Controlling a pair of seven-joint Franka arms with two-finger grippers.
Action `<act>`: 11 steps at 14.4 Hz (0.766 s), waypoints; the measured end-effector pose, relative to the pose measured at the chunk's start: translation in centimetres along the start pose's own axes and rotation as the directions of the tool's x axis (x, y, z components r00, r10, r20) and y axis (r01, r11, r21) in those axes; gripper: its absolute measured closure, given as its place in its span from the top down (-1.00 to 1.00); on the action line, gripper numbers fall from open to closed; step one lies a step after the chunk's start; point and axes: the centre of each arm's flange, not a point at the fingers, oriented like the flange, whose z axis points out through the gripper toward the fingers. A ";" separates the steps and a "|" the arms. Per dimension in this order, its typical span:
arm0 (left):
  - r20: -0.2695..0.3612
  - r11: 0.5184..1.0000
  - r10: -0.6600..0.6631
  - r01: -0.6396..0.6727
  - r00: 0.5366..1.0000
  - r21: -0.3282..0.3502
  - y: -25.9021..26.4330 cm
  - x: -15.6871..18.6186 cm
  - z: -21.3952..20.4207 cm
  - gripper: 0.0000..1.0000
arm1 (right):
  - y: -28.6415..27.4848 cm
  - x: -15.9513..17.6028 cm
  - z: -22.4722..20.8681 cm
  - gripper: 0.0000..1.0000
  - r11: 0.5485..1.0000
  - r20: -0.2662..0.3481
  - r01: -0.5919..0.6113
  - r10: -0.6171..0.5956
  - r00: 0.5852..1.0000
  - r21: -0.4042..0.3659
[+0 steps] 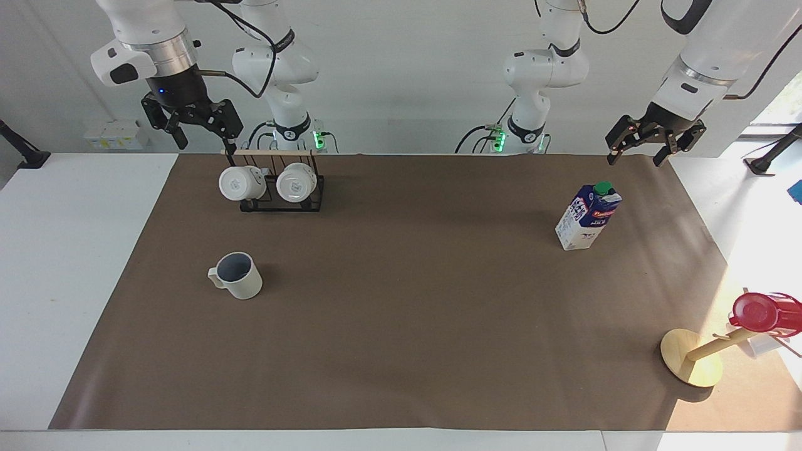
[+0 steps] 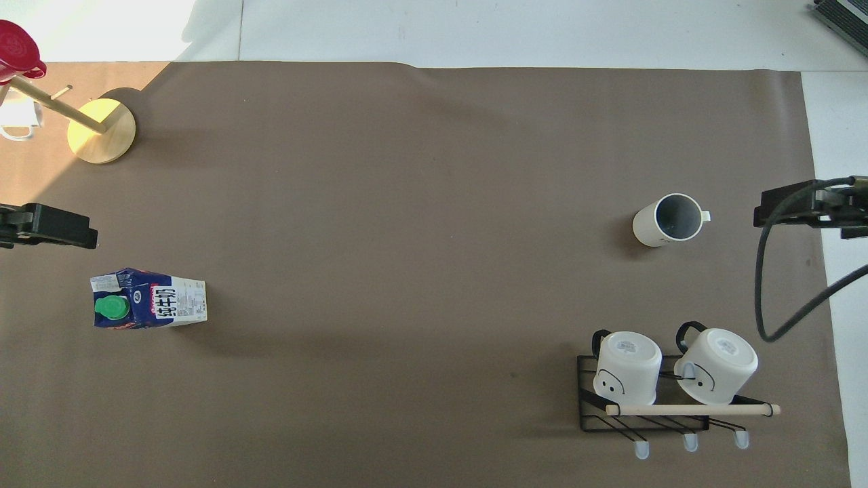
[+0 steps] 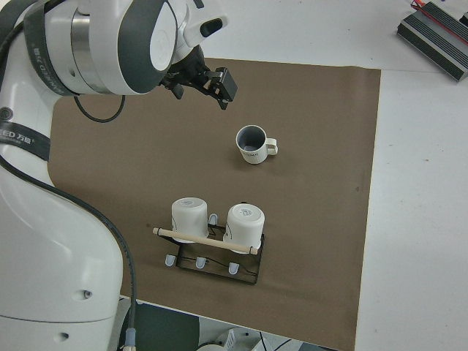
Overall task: Place cup and milk on table
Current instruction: 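Reach the right gripper down to the black-and-white mug and grasp it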
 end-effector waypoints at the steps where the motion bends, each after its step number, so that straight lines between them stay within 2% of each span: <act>1: 0.000 1.000 0.000 0.000 1.000 0.000 0.0 0.0 0.0 1.00 | -0.1 0.3 0.3 1.00 1.000 -0.007 0.001 -0.001 1.000 0.001; 7: 0.000 1.000 0.000 0.000 1.000 0.000 0.0 0.0 0.0 1.00 | -1.1 4.1 5.9 1.00 1.000 -0.004 0.006 -0.006 1.000 0.003; 11: 0.000 1.000 0.000 0.000 1.000 0.000 0.0 0.0 0.0 1.00 | -1.5 5.3 10.8 1.00 1.000 0.012 0.009 -0.009 1.000 0.001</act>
